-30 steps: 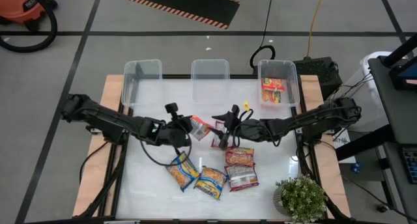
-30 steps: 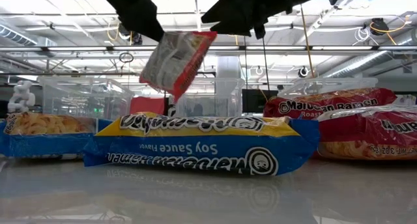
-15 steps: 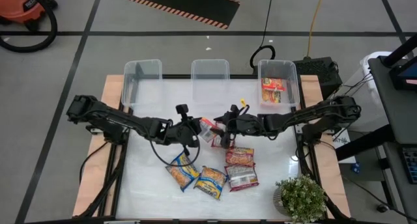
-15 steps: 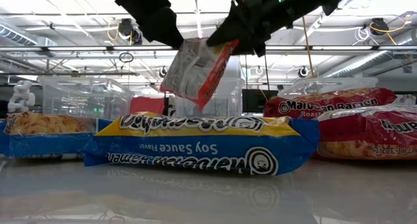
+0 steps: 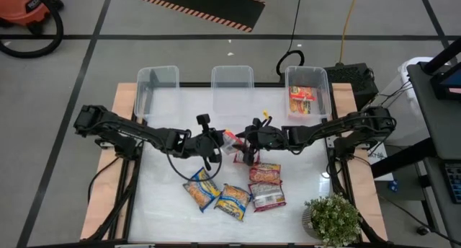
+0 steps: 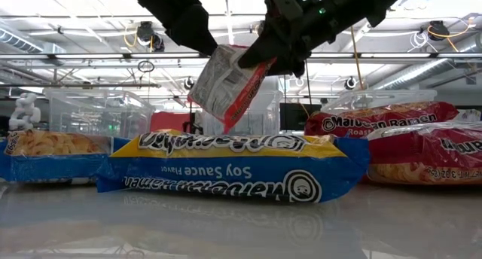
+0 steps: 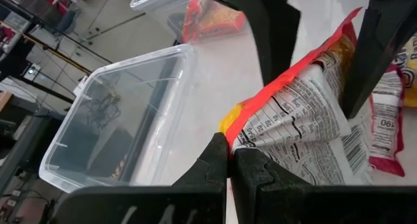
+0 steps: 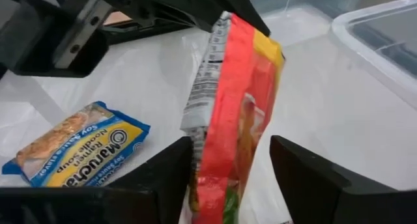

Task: Sort Maruchan noodles
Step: Put the orange noodle pack into the right transparent bin

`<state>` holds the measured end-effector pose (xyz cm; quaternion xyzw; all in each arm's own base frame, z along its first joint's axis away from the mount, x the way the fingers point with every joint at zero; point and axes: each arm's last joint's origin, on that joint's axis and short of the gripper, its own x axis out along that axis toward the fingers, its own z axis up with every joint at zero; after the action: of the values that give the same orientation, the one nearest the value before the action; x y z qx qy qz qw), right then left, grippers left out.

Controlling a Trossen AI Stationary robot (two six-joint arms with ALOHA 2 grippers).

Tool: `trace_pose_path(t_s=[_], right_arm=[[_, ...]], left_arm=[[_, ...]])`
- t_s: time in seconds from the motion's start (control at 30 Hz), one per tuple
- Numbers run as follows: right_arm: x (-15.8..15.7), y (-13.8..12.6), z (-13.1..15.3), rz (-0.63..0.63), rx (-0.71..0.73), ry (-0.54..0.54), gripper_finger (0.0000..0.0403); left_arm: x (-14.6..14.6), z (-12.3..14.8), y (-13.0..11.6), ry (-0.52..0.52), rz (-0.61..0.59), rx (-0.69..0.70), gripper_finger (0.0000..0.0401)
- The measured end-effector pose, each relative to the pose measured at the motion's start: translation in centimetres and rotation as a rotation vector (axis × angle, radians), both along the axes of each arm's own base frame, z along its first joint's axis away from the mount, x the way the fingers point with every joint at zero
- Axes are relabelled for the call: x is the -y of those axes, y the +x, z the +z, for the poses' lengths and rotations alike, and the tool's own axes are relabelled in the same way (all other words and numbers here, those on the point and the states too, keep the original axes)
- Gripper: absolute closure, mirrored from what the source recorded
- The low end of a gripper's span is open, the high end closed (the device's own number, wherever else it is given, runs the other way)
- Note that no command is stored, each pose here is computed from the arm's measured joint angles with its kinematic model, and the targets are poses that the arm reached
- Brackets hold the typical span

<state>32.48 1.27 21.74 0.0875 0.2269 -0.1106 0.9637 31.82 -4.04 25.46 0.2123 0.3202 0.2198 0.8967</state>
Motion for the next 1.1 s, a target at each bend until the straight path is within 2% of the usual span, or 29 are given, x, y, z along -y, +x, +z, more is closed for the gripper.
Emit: trace_pose_path(t_s=[0.17, 0.27, 0.37, 0.6, 0.73, 0.9, 1.1], right_arm=[[0.1, 0.1, 0.0, 0.06, 0.002, 0.036, 0.0242], [0.1, 0.1, 0.1, 0.06, 0.02, 0.072, 0.0251], [0.2, 0.1, 0.1, 0.06, 0.02, 0.066, 0.0233], [0.0, 0.3, 0.4, 0.089, 0.049, 0.09, 0.0156], [0.0, 0.3, 0.4, 0.1, 0.05, 0.094, 0.0144], [0.5, 0.4, -0.4, 0.061, 0.005, 0.051, 0.0166], [1.2, 0.1, -0.7, -0.004, -0.051, -0.025, 0.0217]], left_arm=[[0.0, 0.0, 0.0, -0.002, -0.002, 0.003, 0.0399], [-0.3, 0.0, 0.1, -0.007, 0.009, 0.006, 0.0399], [-0.4, 0.0, 0.1, -0.019, 0.018, 0.014, 0.0399], [-0.4, -0.2, -0.1, -0.063, 0.04, 0.017, 0.0399], [-0.2, -0.1, 0.0, -0.079, 0.034, 0.041, 0.0399], [0.1, 0.2, 0.2, -0.074, 0.014, 0.068, 0.0399], [0.0, 0.2, 0.2, -0.072, 0.018, 0.066, 0.0399]])
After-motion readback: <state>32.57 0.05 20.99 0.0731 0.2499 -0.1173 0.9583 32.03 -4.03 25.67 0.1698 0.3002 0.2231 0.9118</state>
